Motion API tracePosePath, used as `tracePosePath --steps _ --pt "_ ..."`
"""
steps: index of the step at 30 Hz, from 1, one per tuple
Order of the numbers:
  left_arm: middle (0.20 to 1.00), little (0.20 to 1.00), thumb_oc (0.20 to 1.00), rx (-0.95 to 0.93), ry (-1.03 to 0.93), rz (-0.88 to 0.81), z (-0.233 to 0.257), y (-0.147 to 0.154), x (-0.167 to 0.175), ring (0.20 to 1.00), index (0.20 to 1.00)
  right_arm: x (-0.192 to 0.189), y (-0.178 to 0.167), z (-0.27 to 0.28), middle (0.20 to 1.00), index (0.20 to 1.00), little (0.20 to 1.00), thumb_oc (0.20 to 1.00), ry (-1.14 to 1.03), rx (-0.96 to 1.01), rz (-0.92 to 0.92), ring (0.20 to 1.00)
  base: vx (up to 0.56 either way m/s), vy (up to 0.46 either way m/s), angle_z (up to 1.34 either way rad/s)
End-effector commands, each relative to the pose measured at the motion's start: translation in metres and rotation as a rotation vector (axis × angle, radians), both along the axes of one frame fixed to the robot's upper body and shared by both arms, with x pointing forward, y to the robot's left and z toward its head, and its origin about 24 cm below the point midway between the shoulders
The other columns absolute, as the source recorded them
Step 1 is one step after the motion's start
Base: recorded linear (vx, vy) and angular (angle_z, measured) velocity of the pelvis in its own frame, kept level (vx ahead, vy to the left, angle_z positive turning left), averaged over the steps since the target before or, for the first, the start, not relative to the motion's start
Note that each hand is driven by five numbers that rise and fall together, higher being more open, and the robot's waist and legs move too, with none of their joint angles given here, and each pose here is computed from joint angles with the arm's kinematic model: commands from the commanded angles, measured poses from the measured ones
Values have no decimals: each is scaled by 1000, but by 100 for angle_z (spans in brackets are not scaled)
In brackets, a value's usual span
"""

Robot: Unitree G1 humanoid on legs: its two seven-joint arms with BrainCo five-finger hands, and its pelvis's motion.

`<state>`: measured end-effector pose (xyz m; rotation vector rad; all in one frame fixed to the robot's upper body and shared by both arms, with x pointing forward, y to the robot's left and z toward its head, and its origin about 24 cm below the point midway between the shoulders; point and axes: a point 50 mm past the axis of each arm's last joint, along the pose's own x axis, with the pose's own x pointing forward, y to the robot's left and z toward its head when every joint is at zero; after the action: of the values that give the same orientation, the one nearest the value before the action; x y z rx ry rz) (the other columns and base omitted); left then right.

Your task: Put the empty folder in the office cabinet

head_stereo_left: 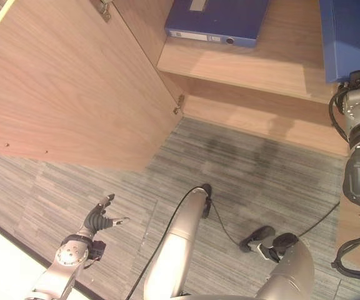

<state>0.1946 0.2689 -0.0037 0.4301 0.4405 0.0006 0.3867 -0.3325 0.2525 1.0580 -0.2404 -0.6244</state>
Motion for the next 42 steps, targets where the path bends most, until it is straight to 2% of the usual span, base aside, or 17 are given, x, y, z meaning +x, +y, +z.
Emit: tracePosePath --steps 1,16,20,21,22,24,25,27,28,29,30,31,32,36,42 --pt "1000 1000 1000 55 -15 14 10 14 -6 1000 1000 -13 -17 47 1000 1000 1000 1000 -150 -110 -31 1000 0 0 0" --pt "1000 1000 1000 58 -6 8 13 20 -5 1000 1000 0 5 40 1000 1000 1000 1000 93 -413 137 1000 0 0 0" --pt "1000 1000 1000 70 -15 -7 17 21 -5 1000 1000 -4 -3 38 1000 1000 1000 1000 445 -853 145 1000 0 0 0" --pt "1000 1000 1000 68 -17 -7 17 21 -4 1000 1000 -4 -3 40 1000 1000 1000 1000 444 -858 145 1000 0 0 0" --pt "1000 1000 1000 65 -20 -15 17 19 -4 1000 1000 -4 -3 42 1000 1000 1000 1000 528 -984 139 1000 0 0 0" --pt "1000 1000 1000 81 -17 -28 18 19 -4 1000 1000 -4 -4 40 1000 1000 1000 1000 603 -1099 144 1000 0 0 0" --pt "1000 1000 1000 80 -17 -28 18 19 -4 1000 1000 -4 -4 41 1000 1000 1000 1000 604 -1104 145 1000 0 0 0" --pt "1000 1000 1000 91 -14 -34 19 22 -6 1000 1000 -8 -10 43 1000 1000 1000 1000 763 -1311 120 1000 0 0 0" --pt "1000 1000 1000 89 -14 -34 19 21 -6 1000 1000 -8 -10 43 1000 1000 1000 1000 764 -1316 121 1000 0 0 0" --pt "1000 1000 1000 89 -15 -33 19 22 -7 1000 1000 -10 -13 44 1000 1000 1000 1000 845 -1406 95 1000 0 0 0" --pt "1000 1000 1000 84 -27 -32 20 21 -8 1000 1000 -16 -22 51 1000 1000 1000 1000 1058 -1648 5 1000 0 0 0" --pt "1000 1000 1000 82 -28 -31 20 21 -8 1000 1000 -16 -21 52 1000 1000 1000 1000 1059 -1652 4 1000 0 0 0" --pt "1000 1000 1000 92 -48 -23 23 22 -7 1000 1000 -21 -30 50 1000 1000 1000 1000 1255 -1853 -71 1000 0 0 0" --pt "1000 1000 1000 124 -72 -25 31 24 -6 1000 1000 -28 -42 38 1000 1000 1000 1000 1374 -1879 -81 1000 -14 4 -2" --pt "1000 1000 1000 118 -92 -32 36 23 -5 1000 1000 -31 -48 26 1000 1000 1000 1000 1404 -1847 -34 1000 -17 12 -1"
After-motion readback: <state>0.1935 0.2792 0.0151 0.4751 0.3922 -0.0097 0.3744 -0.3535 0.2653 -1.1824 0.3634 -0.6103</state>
